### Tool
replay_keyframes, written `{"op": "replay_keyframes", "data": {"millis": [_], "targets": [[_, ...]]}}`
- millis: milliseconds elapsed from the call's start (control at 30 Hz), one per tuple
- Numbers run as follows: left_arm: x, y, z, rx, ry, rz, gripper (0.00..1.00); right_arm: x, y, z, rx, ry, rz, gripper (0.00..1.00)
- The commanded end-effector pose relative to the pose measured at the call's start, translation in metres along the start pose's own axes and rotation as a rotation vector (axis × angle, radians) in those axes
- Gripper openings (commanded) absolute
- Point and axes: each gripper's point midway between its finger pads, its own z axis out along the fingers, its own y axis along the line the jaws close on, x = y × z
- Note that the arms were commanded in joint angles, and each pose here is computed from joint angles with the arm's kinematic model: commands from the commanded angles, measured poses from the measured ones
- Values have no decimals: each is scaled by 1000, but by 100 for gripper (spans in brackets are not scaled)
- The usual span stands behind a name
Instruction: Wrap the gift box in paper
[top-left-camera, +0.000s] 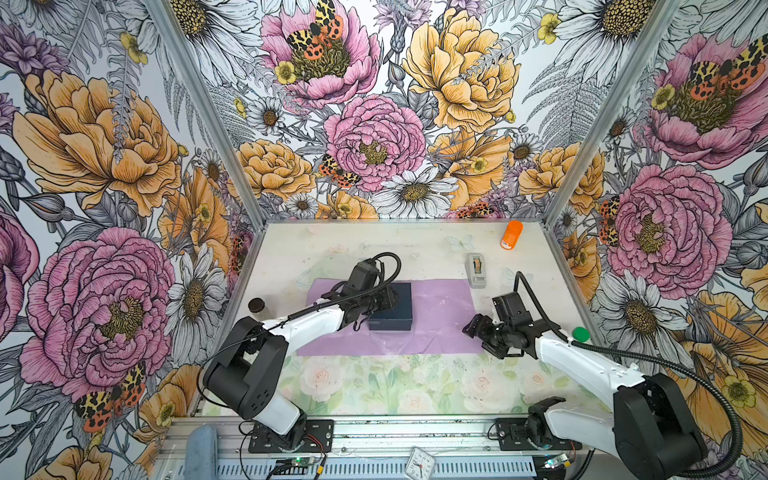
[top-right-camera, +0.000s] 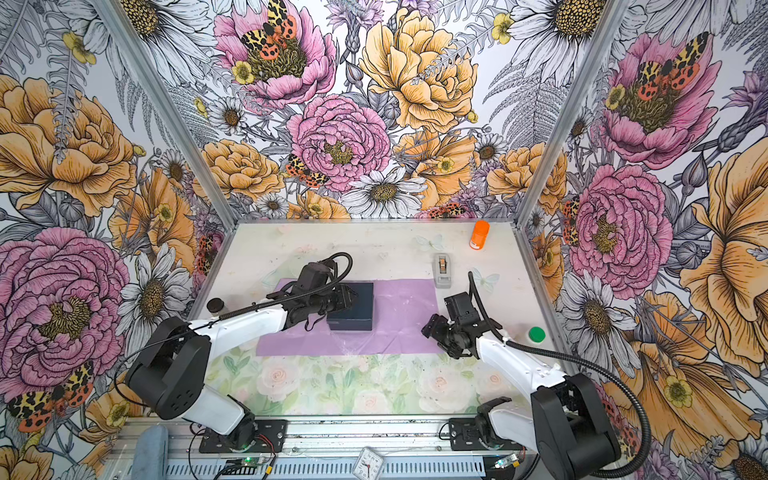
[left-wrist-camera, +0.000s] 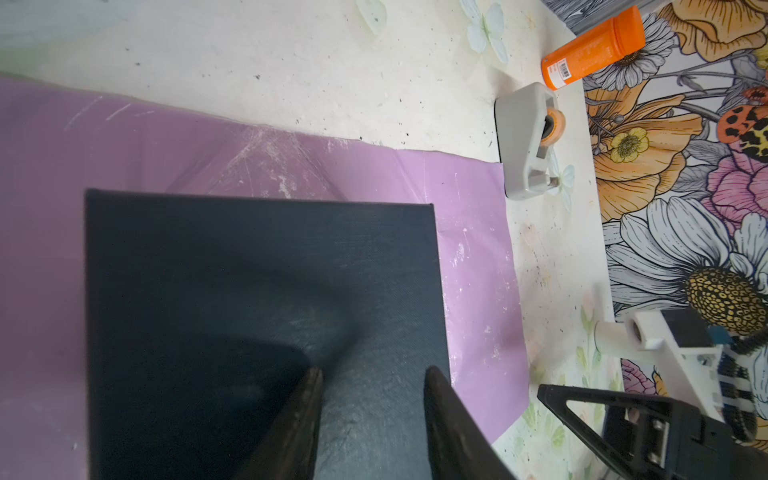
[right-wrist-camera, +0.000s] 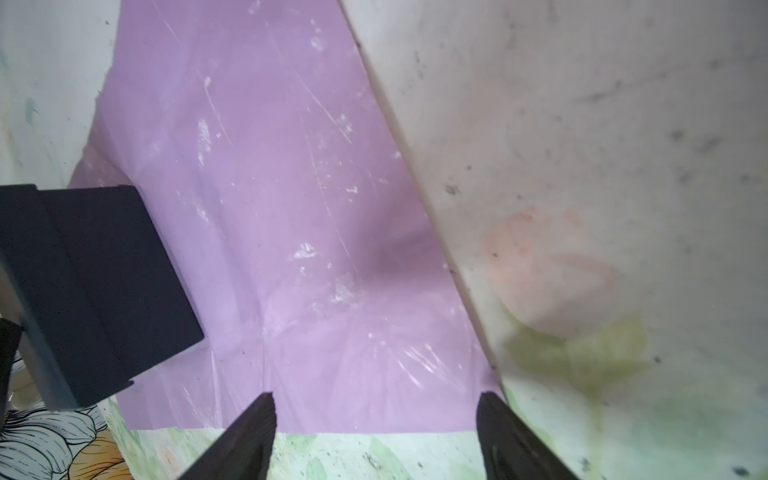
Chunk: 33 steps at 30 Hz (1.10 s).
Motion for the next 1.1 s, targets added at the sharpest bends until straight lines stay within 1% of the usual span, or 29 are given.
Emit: {"op": "replay_keyframes", "data": {"millis": [0, 133, 300, 500, 567, 733, 800, 900, 1000, 1067], "targets": [[13, 12, 7, -38, 38, -8, 43, 17, -26, 2, 98, 48, 32, 78], [13, 11, 8, -34, 38, -6, 42, 19, -21, 9, 72, 72, 32, 78], [12, 13, 7, -38, 29, -14, 42, 20, -17, 28, 29, 96, 57, 75], [10, 16, 5, -44, 27, -16, 42, 11, -6, 41, -23, 77, 61, 74], [11, 18, 5, -50, 28, -17, 42, 2, 3, 41, -57, 39, 28, 73], [10, 18, 5, -51, 22, -19, 42, -38, 35, 27, -198, -124, -97, 73], [10, 18, 5, -54, 22, -19, 42, -50, 49, 22, -271, -155, -142, 73], [9, 19, 5, -56, 20, -18, 42, -59, 68, 19, -350, -149, -204, 73], [8, 20, 5, -58, 15, -20, 42, -63, 77, 18, -373, -139, -265, 72], [6, 19, 4, -58, 11, -22, 42, -66, 78, 17, -382, -128, -283, 71]]}}
